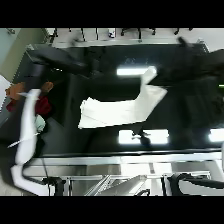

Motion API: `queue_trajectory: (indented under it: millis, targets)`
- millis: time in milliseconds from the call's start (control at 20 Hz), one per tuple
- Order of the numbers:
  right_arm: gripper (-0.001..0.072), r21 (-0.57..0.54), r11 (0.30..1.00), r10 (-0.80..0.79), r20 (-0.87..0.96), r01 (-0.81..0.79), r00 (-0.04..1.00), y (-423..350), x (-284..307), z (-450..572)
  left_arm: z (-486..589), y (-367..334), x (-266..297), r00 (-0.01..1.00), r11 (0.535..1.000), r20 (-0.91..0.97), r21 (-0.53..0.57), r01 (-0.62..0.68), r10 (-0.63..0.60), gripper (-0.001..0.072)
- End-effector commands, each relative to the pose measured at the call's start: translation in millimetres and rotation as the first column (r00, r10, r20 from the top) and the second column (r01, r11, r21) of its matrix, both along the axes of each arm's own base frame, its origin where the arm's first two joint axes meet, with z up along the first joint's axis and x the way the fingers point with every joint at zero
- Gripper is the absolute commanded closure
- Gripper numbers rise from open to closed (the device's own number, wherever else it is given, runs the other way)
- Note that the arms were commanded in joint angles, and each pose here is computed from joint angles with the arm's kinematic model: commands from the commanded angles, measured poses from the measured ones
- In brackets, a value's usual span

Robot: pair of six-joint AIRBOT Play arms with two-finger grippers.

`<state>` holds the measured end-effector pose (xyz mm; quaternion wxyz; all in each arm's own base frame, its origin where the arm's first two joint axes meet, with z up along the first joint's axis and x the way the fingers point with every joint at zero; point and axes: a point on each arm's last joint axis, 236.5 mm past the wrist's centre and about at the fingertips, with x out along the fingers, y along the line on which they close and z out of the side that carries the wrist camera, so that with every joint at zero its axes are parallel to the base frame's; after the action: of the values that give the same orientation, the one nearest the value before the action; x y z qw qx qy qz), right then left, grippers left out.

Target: Fold the shirts.

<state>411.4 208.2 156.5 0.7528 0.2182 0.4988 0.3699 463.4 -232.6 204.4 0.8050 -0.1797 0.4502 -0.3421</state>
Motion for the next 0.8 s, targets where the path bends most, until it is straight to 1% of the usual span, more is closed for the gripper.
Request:
queue_trajectory:
  millis: [0,100,150,200,250,350,500,600,750]
  targets:
    - [0.0692,0.099,0.994,-0.046,0.082,0.038,0.996,152,17,-27,77,118,-36,0.963,0.972,0.162,0.055,-0.227,0.216,0.0693]
    - [0.069,0.124,0.99,-0.087,0.149,0.068,0.985,248,8,-74,104,154,-59,0.923,0.944,0.228,0.039,-0.327,0.311,0.0693]
    - [0.0612,0.136,0.985,-0.137,0.214,0.109,0.967,289,2,-101,112,166,-67,0.903,0.93,0.253,0.028,-0.366,0.348,0.0693]
    - [0.0285,0.143,0.98,-0.173,0.287,0.137,0.942,318,-6,-123,114,173,-75,0.89,0.921,0.269,0.026,-0.389,0.369,0.0693]
    - [0.009,0.144,0.979,-0.186,0.325,0.146,0.927,332,-13,-135,112,177,-82,0.884,0.914,0.27,0.027,-0.404,0.382,0.0693]
    - [0.0094,0.11,0.987,-0.149,0.319,0.12,0.936,331,-16,-145,102,177,-94,0.887,0.916,0.27,0.042,-0.399,0.374,0.0693]
    - [0.0095,0.058,0.994,-0.104,0.234,0.093,0.967,276,12,-126,87,174,-107,0.897,0.92,0.256,0.06,-0.387,0.36,0.0693]
    - [0.0095,0.02,0.997,-0.079,0.139,0.077,0.987,212,31,-108,86,173,-111,0.9,0.923,0.263,0.069,-0.378,0.349,0.0693]
    - [0.0094,-0.041,0.997,-0.071,-0.03,0.07,0.997,93,43,-92,94,172,-115,0.9,0.926,0.277,0.073,-0.37,0.338,0.0693]
